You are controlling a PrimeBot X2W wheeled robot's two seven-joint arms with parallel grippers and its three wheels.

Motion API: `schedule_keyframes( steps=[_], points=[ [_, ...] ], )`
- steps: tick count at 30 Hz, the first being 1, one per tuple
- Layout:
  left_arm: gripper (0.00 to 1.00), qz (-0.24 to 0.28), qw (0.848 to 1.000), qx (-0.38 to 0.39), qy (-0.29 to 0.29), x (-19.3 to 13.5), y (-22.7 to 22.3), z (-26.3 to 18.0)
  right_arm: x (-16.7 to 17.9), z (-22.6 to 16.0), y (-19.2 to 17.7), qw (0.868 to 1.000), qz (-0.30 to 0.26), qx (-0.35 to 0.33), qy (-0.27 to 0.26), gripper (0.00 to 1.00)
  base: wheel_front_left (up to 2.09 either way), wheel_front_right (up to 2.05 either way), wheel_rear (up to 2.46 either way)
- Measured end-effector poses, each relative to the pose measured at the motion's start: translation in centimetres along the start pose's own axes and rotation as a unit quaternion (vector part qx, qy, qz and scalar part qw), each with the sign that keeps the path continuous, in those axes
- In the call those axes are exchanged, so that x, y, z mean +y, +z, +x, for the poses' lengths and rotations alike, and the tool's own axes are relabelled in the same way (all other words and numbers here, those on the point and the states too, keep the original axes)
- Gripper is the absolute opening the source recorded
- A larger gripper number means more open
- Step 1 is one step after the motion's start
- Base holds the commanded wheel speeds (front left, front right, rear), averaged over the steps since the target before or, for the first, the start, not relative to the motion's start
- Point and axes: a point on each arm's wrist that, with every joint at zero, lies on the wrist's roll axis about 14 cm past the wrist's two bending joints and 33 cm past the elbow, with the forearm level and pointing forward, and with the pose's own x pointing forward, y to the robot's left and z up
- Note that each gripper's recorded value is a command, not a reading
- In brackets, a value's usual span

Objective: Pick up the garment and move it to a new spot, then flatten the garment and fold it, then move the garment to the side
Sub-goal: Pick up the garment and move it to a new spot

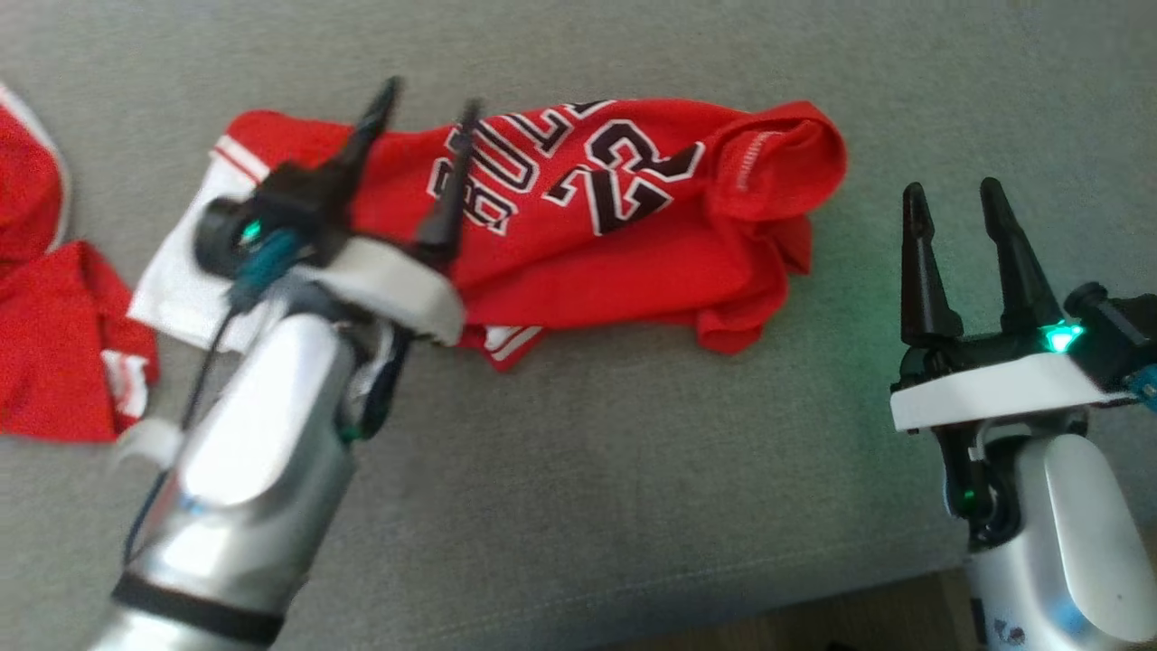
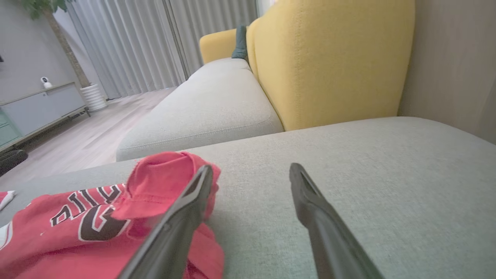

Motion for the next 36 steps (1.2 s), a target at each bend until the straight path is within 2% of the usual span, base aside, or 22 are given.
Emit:
schedule_keyframes(
  steps=[9,14,22,36],
  points=[
    [1.0,0.004,0.989,-0.013,0.149,8.6,1.5,-6.3,2.6,0.9,0.7,0.999,-0.005,0.001,0.037,1.0,0.0,0.0,0.0],
    [1.0,0.007,0.982,-0.012,0.191,10.5,1.8,-9.3,3.4,0.4,0.6,0.999,-0.008,0.005,0.046,1.0,0.0,0.0,0.0],
    [1.0,0.015,0.977,0.0,0.212,10.3,1.5,-13.4,4.1,-0.9,0.9,0.998,-0.011,0.01,0.056,1.0,0.0,0.0,0.0],
    [1.0,0.023,0.974,0.011,0.225,8.8,1.4,-17.7,5.1,-3.9,1.5,0.998,-0.011,0.011,0.069,1.0,0.0,0.0,0.0]
  ],
)
